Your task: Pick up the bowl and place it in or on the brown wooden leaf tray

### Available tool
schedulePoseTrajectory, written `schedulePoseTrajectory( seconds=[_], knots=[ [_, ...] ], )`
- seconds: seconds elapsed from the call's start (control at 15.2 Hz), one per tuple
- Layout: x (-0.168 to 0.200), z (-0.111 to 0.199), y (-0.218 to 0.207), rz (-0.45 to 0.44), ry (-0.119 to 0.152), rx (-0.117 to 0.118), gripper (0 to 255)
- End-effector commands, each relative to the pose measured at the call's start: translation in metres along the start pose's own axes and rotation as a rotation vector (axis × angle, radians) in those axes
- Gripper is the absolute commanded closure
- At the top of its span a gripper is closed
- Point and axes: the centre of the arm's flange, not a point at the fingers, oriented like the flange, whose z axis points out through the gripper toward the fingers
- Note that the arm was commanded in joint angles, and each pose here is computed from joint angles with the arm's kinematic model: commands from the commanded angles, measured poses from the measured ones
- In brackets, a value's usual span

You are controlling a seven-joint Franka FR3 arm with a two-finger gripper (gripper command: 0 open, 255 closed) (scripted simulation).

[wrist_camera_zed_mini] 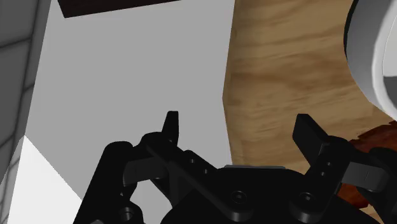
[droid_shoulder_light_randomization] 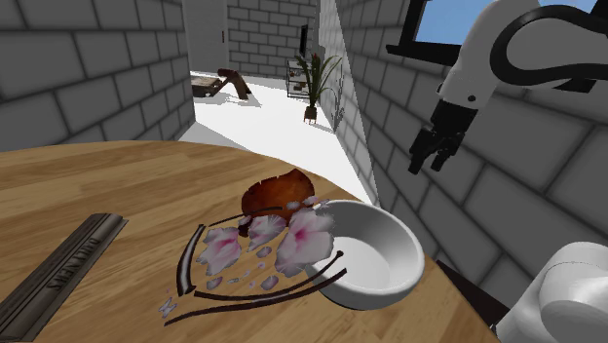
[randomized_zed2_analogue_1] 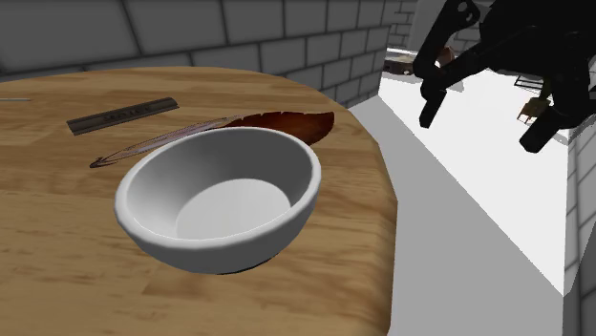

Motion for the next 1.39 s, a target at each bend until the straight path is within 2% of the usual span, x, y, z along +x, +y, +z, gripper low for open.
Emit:
schedulePoseTrajectory(
  seconds=[0.0, 0.86, 1.32],
  knots=[
    [0.000, 0.000, 0.000, 0.000, 0.000, 0.000, 0],
    [-0.090, 0.045, -0.139, 0.059, 0.017, 0.008, 0],
    [-0.090, 0.082, -0.139, 0.059, 0.017, 0.008, 0]
  ],
)
